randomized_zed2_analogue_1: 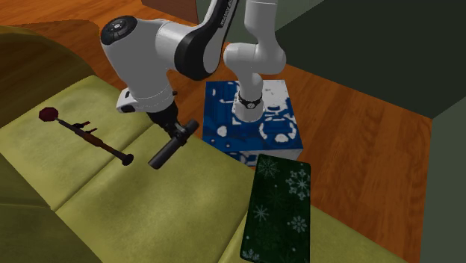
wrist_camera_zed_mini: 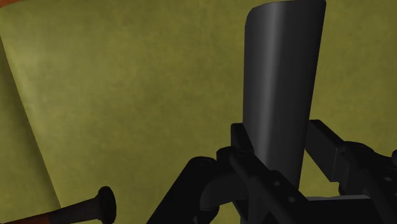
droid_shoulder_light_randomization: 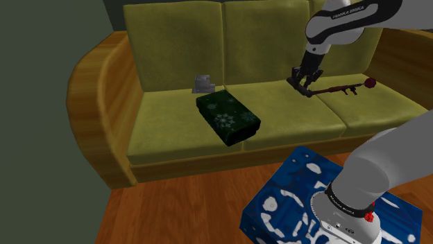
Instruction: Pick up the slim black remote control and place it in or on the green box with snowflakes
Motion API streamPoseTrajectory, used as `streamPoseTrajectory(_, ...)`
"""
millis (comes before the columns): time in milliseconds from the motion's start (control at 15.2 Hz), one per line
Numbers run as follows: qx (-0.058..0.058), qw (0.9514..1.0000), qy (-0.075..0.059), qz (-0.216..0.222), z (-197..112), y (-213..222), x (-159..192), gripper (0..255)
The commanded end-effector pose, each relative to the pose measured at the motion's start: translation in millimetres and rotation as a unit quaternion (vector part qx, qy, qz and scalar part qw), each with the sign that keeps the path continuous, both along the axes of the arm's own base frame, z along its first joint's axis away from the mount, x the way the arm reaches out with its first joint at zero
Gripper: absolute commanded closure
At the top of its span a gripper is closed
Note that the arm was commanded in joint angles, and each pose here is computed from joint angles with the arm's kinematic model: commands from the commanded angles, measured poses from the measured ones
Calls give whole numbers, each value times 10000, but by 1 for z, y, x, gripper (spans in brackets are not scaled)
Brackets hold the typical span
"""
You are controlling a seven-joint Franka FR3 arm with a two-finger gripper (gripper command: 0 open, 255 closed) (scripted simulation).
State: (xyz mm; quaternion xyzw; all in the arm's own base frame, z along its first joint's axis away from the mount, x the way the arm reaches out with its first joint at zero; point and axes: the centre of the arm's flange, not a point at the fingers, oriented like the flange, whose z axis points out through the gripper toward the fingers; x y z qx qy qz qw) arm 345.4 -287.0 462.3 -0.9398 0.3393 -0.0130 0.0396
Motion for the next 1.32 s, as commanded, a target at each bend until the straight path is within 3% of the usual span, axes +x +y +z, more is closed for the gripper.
streamPoseTrajectory(0,1,10000,1,-1,11,0,-2,255)
streamPoseTrajectory(198,1,10000,1,-1,25,0,-2,255)
streamPoseTrajectory(1254,1,10000,1,-1,20,183,104,255)
